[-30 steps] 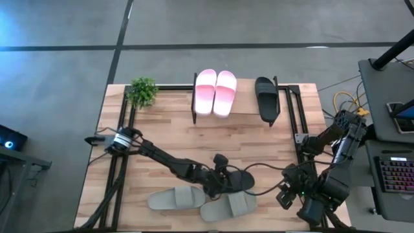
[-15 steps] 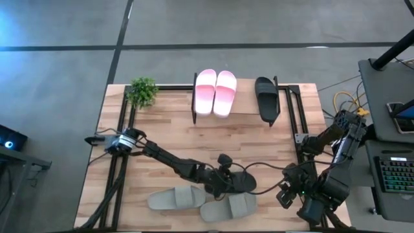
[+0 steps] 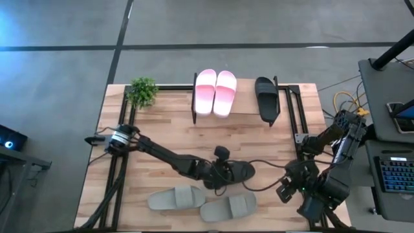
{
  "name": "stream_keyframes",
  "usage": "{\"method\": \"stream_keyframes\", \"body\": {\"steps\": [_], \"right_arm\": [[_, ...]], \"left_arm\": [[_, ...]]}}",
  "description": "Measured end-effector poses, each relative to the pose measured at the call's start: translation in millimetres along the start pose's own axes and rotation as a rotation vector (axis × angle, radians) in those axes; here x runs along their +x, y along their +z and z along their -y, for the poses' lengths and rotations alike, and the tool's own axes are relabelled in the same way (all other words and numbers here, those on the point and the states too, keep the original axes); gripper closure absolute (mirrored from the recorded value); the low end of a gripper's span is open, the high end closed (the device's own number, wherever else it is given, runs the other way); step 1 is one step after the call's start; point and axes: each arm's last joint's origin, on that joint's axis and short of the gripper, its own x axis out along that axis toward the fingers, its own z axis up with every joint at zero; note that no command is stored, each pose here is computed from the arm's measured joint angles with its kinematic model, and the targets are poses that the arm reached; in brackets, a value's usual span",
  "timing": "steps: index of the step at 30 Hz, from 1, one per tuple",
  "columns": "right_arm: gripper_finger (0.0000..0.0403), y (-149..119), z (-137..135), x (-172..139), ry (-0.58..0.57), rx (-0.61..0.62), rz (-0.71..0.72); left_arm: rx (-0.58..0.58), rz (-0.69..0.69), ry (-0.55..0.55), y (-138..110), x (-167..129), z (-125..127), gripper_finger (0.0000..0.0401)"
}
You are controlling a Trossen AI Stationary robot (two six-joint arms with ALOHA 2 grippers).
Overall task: Pick and place slides into the shelf
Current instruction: Put the black slide on the shelf
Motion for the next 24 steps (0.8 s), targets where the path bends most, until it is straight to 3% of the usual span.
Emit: {"method": "stream_keyframes", "body": {"steps": [5,12,18,24], "right_arm": [[0.0255,4.9,-1.9,-0.3,0.077,0.013,0.159],[0.0255,11.6,-4.6,0.1,0.214,0.113,0.418],[0.0255,19.3,-7.3,0.8,0.302,0.207,0.559],[0.0255,30.6,-7.2,-7.0,0.455,0.278,0.761]], "left_arm": [[-0.085,-0.074,0.038,1.6,-25.7,-19.4,0.0400],[-0.358,-0.148,0.110,2.3,-69.4,-51.4,0.0401],[-0.590,-0.086,0.207,9.8,-95.2,-76.7,0.0401],[-0.636,-0.035,0.315,26.2,-107.0,-103.0,0.0401]]}}
